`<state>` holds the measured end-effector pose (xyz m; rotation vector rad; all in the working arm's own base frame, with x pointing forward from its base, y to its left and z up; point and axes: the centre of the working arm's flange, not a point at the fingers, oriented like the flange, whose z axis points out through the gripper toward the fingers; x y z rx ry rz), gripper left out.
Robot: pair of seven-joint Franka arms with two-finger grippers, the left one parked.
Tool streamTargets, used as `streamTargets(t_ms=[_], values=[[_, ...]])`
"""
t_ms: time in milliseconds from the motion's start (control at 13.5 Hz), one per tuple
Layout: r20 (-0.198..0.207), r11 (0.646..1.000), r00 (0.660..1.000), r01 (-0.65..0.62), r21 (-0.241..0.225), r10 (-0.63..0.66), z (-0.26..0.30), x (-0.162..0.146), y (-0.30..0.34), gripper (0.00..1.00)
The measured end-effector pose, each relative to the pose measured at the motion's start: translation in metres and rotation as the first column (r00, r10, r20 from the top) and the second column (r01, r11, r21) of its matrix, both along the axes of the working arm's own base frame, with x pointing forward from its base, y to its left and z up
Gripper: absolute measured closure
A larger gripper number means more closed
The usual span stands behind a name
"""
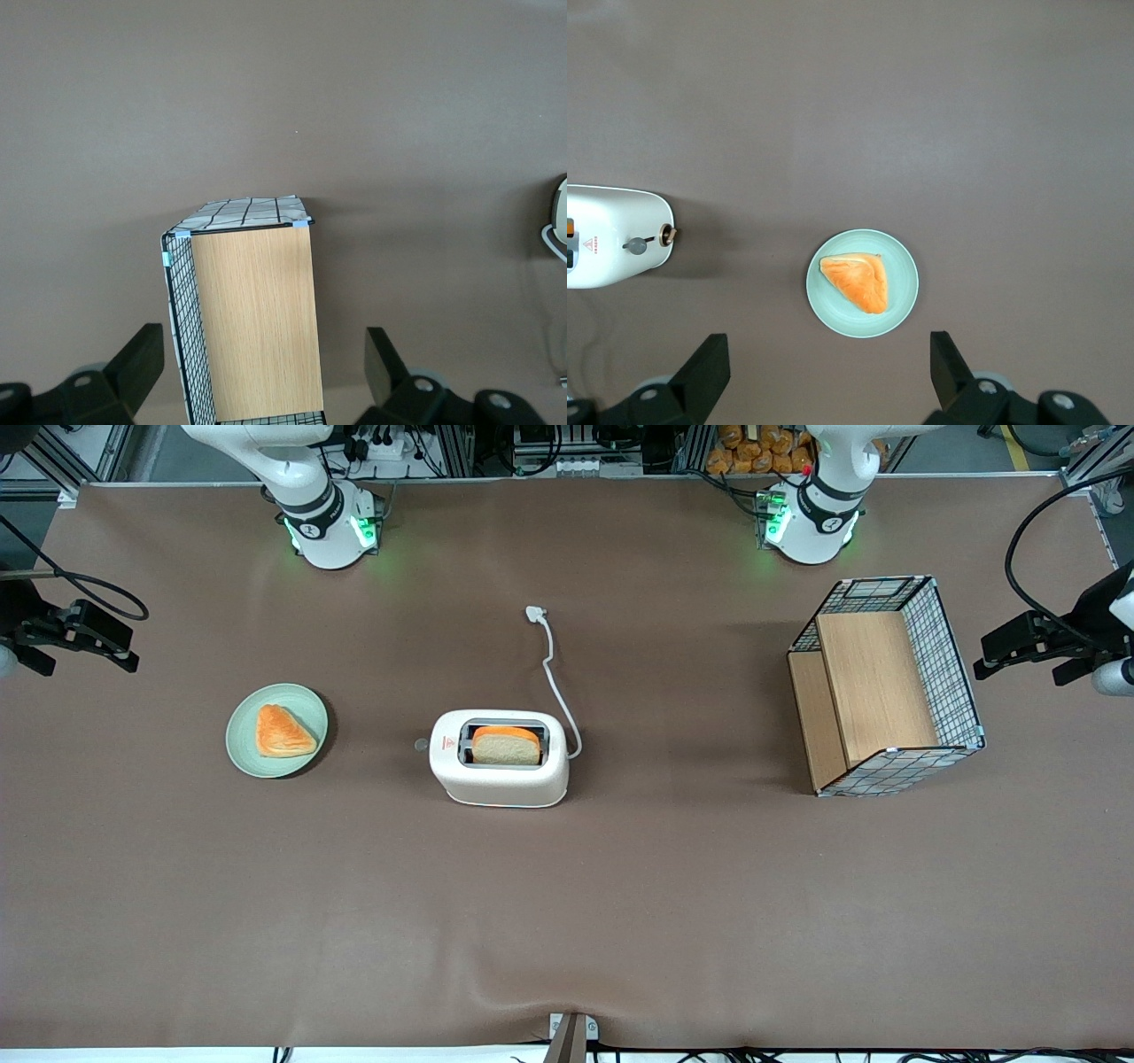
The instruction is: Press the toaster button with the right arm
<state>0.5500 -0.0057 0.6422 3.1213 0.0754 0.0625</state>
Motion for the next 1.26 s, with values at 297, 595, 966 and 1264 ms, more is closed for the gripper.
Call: streamTargets(t_ms=[297, 595, 966, 1264], values=[[0.000, 1.000, 1.000, -0.001, 0.000, 0.001, 0.000, 0.000, 0.000, 0.00], [-0.015, 1.000, 1.000, -0.004, 0.000, 0.004, -0.006, 0.002, 0.001, 0.00], [-0.141, 0.999, 0.989, -0.033, 0.025, 0.036, -0.064, 0.023, 0.019, 0.00], [-0.226, 0.993, 0.974, 0.012, 0.122, 0.016, -0.110, 0.040, 0.060, 0.12]])
